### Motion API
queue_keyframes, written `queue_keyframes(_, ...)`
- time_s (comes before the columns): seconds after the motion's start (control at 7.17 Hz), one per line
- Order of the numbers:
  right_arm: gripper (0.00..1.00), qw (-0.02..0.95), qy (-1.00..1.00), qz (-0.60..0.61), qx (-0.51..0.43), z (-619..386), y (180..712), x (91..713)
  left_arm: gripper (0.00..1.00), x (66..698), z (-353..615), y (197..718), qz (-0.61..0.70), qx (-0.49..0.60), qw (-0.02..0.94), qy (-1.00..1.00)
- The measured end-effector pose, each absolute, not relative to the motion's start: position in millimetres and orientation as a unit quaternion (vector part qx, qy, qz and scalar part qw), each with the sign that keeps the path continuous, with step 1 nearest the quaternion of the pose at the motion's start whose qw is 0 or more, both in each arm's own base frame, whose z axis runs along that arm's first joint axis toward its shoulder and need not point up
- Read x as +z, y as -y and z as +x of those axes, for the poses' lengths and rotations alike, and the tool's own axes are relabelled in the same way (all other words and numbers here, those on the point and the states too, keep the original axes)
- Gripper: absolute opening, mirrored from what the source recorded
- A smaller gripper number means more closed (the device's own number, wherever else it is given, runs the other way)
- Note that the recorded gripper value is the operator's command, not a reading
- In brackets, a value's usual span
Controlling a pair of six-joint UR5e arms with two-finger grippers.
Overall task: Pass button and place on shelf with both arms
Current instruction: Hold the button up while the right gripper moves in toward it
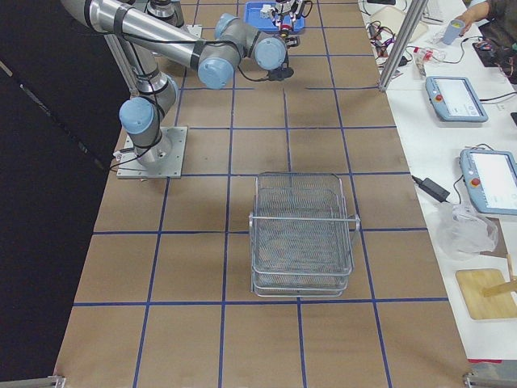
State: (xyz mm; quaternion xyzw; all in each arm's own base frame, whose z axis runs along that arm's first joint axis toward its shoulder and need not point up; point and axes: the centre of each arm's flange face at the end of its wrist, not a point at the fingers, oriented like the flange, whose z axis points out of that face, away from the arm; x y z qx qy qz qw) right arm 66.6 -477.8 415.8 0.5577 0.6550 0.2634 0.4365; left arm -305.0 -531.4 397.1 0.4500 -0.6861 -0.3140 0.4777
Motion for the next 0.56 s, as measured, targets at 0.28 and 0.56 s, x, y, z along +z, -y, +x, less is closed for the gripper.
queue_keyframes(0.28,1.0,0.441,-0.653,0.557,0.262,66.0,481.6,412.8,0.0,397.7,-309.0,530.2,0.455,-0.317,0.478,0.681)
queue_keyframes(0.56,1.0,0.438,-0.651,0.559,0.266,65.1,484.0,407.5,0.0,397.0,-309.8,530.7,0.475,-0.324,0.47,0.669)
